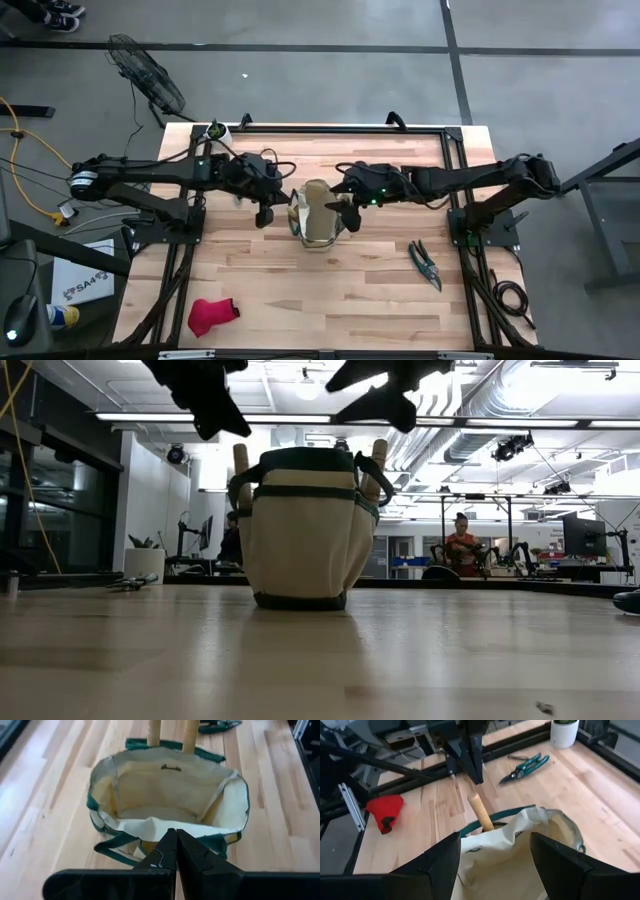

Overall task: Pick & Place Garden tools in Gardening bag
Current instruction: Put the right shear scissors into the gardening bag

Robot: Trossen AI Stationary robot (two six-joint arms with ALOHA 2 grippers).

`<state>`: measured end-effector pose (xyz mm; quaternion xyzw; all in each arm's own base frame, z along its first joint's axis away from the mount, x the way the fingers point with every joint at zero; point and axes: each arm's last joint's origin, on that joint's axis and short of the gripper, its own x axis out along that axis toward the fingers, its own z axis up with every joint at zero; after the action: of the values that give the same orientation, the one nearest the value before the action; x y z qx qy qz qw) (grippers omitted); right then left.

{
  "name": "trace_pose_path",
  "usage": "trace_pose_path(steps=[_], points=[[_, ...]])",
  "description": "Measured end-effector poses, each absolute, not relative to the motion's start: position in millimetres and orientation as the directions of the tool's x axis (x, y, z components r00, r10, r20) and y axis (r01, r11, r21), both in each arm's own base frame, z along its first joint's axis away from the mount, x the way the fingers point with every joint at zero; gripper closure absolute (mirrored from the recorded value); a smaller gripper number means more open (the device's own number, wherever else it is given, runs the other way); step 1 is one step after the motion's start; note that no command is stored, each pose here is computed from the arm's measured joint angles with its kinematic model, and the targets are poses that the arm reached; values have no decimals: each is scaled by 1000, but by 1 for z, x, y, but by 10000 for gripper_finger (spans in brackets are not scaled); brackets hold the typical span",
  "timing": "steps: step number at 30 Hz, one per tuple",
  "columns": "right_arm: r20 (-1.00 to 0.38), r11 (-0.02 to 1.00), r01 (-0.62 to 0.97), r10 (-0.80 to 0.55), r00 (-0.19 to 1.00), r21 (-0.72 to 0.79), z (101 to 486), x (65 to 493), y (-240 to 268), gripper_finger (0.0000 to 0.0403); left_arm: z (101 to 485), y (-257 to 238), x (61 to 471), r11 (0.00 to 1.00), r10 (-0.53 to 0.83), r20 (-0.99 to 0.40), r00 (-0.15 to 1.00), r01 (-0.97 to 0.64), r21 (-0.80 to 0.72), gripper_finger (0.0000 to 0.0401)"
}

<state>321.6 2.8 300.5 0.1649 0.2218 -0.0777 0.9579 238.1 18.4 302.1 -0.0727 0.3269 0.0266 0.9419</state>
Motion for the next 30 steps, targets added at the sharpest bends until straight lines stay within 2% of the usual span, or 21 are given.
trace_pose_path(steps=[7,11,14,17,21,25,30], points=[[-452,917,268,-113,885,296,320,297,11,172,317,18,223,987,36,-562,826,-118,-110,401],[-533,867,369,-149,833,334,323,275,13,172,322,18,218,987,40,-543,838,-118,-109,401],[-615,788,469,-150,774,398,322,257,13,172,324,18,215,986,54,-540,840,-129,-102,401],[-719,677,600,-148,679,427,317,239,12,172,324,18,213,985,78,-550,831,-151,-88,401],[-865,539,754,-91,494,374,305,218,12,172,323,18,213,985,78,-557,827,-152,-87,401],[-966,424,878,-27,257,222,292,202,17,172,323,18,213,986,64,-559,827,-140,-95,401],[-997,351,936,-67,46,20,282,190,30,172,322,18,212,986,64,-566,822,-141,-94,401]])
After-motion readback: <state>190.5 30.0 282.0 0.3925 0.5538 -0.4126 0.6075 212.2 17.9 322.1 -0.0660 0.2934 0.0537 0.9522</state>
